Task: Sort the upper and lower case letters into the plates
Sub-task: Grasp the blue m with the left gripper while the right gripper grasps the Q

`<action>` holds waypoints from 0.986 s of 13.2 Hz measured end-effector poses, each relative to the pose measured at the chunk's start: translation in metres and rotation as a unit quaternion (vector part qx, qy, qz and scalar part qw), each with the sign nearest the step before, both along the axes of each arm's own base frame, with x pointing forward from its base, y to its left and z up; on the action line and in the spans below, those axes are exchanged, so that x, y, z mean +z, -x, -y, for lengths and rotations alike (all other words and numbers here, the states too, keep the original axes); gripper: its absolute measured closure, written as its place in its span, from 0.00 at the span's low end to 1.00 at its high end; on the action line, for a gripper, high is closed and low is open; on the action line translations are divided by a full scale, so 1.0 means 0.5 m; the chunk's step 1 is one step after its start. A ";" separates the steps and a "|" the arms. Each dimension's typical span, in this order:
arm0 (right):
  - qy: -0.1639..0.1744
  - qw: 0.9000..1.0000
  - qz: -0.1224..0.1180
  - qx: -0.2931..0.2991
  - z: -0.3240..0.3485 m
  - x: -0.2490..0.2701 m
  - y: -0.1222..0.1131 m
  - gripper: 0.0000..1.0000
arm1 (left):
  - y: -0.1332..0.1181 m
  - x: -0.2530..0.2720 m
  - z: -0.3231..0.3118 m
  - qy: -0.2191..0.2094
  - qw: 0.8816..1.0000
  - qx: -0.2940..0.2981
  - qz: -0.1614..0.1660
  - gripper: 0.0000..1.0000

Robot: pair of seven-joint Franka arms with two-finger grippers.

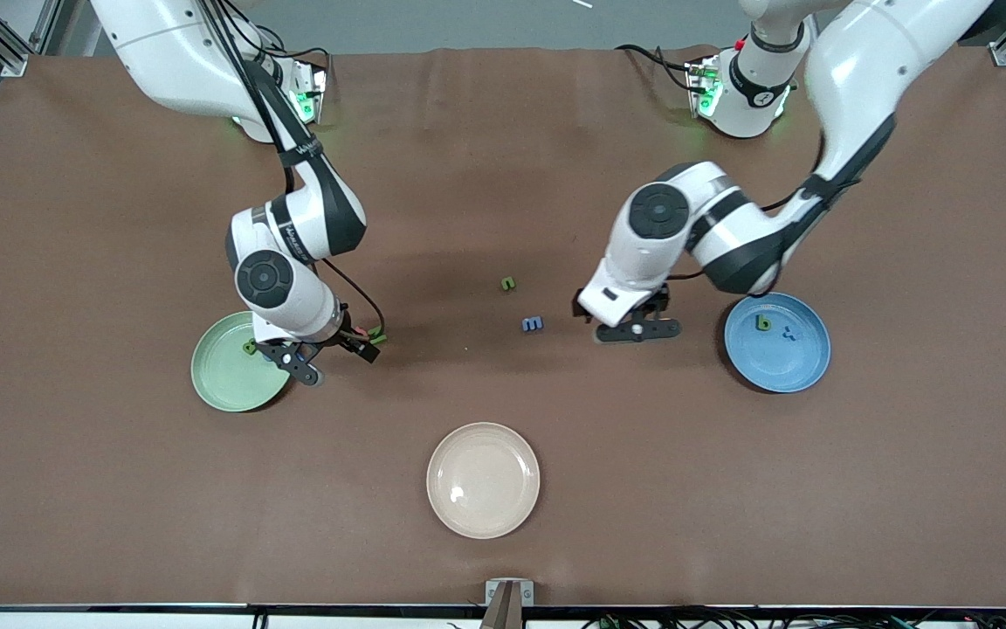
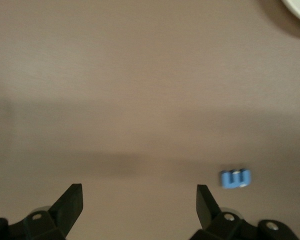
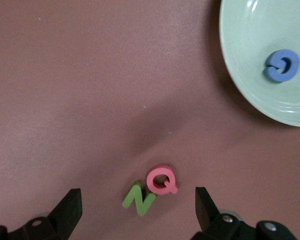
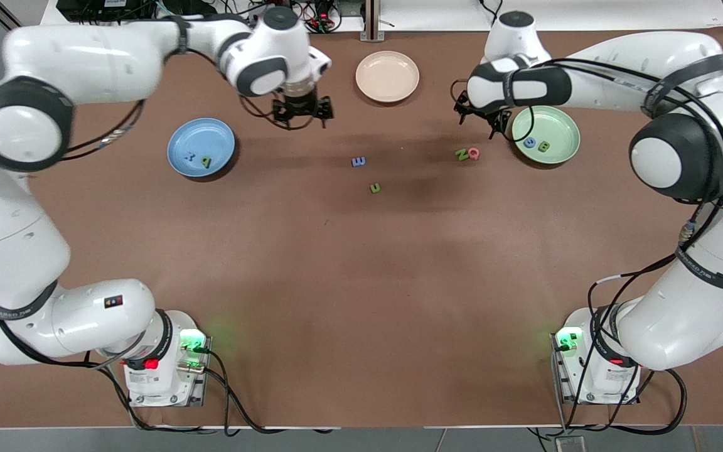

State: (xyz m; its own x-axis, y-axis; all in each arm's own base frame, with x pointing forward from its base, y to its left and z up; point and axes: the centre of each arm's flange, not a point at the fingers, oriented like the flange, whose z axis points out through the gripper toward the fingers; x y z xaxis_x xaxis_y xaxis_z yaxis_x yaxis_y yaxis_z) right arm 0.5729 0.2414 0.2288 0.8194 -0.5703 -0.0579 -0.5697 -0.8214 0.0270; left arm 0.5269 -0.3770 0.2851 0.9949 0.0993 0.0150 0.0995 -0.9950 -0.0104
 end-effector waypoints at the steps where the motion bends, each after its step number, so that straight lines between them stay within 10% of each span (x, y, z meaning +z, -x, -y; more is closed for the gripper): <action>1: 0.001 1.000 0.001 -0.001 0.003 -0.020 0.001 0.00 | 0.006 -0.023 0.039 -0.002 1.000 0.014 -0.004 0.00; 13: 0.010 1.000 -0.012 0.000 0.019 -0.099 0.049 0.05 | 0.011 -0.184 0.207 0.019 0.998 0.063 -0.024 0.00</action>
